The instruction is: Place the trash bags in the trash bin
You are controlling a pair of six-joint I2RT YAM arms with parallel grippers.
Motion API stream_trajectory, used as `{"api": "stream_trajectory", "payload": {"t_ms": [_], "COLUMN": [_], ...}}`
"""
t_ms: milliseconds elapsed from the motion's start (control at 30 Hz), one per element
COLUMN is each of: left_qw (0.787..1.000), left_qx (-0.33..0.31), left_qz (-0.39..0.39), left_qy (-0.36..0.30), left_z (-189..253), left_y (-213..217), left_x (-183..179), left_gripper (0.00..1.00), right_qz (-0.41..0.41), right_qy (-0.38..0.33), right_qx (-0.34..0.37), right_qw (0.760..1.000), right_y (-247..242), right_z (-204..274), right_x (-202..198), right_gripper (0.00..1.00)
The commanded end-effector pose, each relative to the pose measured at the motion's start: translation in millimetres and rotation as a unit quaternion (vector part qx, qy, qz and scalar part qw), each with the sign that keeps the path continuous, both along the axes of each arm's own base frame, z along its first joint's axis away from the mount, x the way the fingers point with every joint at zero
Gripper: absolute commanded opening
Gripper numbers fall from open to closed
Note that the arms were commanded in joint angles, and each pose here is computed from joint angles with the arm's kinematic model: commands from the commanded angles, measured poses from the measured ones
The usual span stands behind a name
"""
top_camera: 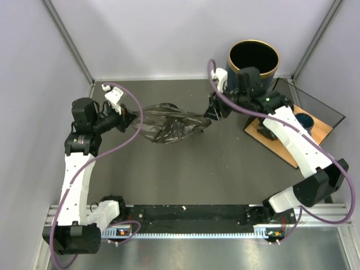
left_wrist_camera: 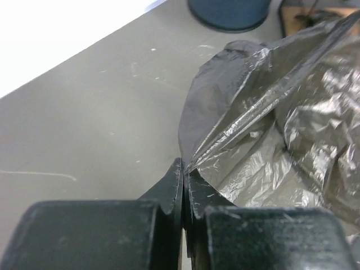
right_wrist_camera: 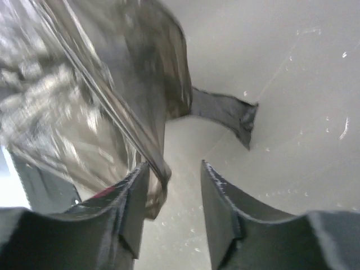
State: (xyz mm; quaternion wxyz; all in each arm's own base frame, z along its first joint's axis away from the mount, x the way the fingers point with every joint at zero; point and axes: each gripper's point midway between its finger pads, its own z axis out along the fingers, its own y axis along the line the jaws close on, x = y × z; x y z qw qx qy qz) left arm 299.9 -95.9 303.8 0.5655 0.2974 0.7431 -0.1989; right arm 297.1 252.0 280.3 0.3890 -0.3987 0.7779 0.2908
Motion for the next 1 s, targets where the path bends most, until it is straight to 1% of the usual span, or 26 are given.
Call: {"api": "stream_trajectory", "payload": {"t_ms": [0,33,67,133,167,200,233,267,333,367,400,467,533,567,600,633,667,700,733,767,833,867,933,967], "left_qw": [0.986,0.982,0.973,0.969,0.962,0.96,0.958,0.954,0.953,0.954,0.955,0.955,0.953,0.951,0.951,0.951,0.951,0.951,0.951,0.951,0.951,0.951,0.951,0.952], "left_qx": [-0.148,-0.171,-0.211,-0.237,-0.259,-0.267,-0.273,-0.282,-0.284,-0.28,-0.278,-0.276,-0.281,-0.285,-0.285,-0.286,-0.287,-0.286,-0.286,-0.287,-0.286,-0.285,-0.283,-0.28], "left_qz": [-0.059,-0.052,-0.038,-0.025,-0.022,-0.019,-0.012,-0.01,-0.003,-0.003,-0.005,-0.006,-0.012,-0.012,-0.013,-0.014,-0.013,-0.017,-0.016,-0.015,-0.024,-0.025,-0.034,-0.034], "left_qy": [0.048,0.06,0.08,0.069,0.079,0.084,0.089,0.099,0.106,0.104,0.101,0.105,0.113,0.118,0.118,0.117,0.116,0.114,0.114,0.115,0.117,0.118,0.118,0.119], "left_z": [34.8,34.8,40.6,40.4,43.9,42.0,42.0,41.5,40.9,40.6,42.8,41.7,43.2,43.7,45.2,46.6,47.6,49.8,50.9,51.8,53.5,53.9,55.2,54.4], "left_y": [-36.7,-38.3,-40.7,-39.8,-41.7,-41.8,-40.9,-41.8,-40.7,-40.4,-40.6,-40.9,-43.1,-44.0,-45.0,-46.0,-46.0,-48.2,-48.4,-48.2,-54.0,-55.6,-60.9,-61.9], "left_x": [-21.0,-20.8,-26.2,-23.2,-27.4,-27.1,-26.4,-26.7,-24.9,-23.6,-23.1,-23.1,-24.4,-24.6,-24.9,-25.6,-25.2,-26.3,-26.5,-27.0,-30.1,-30.9,-33.9,-33.5], "left_gripper": [0.0,0.0,0.0,0.0,0.0,0.0,0.0,0.0,0.0,0.0,0.0,0.0,0.0,0.0,0.0,0.0,0.0,0.0,0.0,0.0,0.0,0.0,0.0,0.0], "right_qz": [0.004,0.004,-0.006,-0.01,-0.025,-0.037,-0.037,-0.037,-0.033,-0.021,-0.017,-0.006,0.006,-0.002,0.016,0.014,-0.002,0.017,0.017,0.003,0.002,-0.015,-0.019,-0.026], "right_qy": [0.101,0.141,0.211,0.261,0.291,0.323,0.331,0.329,0.291,0.248,0.208,0.142,0.095,0.062,0.05,0.036,-0.001,-0.011,-0.018,-0.042,-0.041,-0.046,-0.031,-0.026], "right_qx": [0.123,0.145,0.178,0.2,0.209,0.202,0.201,0.19,0.186,0.171,0.168,0.151,0.143,0.137,0.137,0.133,0.131,0.131,0.126,0.13,0.127,0.123,0.111,0.108], "right_qw": [0.987,0.979,0.961,0.944,0.933,0.924,0.921,0.924,0.938,0.953,0.963,0.978,0.985,0.989,0.989,0.99,0.991,0.991,0.992,0.991,0.991,0.991,0.993,0.993], "right_y": [27.2,33.6,41.0,47.8,47.6,46.4,47.1,44.7,38.0,35.7,32.5,32.5,38.8,41.8,54.4,60.7,63.7,76.8,84.5,89.4,104.9,113.4,127.8,137.5], "right_z": [52.9,52.5,56.4,36.7,33.0,11.3,5.8,-7.1,-6.9,-12.5,-3.9,-0.1,11.2,19.8,26.1,29.2,45.1,51.5,52.6,68.5,73.3,77.2,71.5,71.1], "right_x": [-4.1,-9.4,-20.0,-26.7,-32.7,-37.7,-40.1,-42.9,-46.2,-45.7,-48.3,-48.3,-55.2,-50.8,-61.8,-61.7,-53.3,-63.2,-60.2,-54.3,-59.3,-48.8,-51.0,-46.0], "right_gripper": [0.5,0.68,0.74,0.81,0.83,0.83,0.85,0.85,0.87,0.88,0.88,0.91,0.91,0.91,0.92,0.91,0.91,0.91,0.9,0.9,0.9,0.9,0.91,0.91]}}
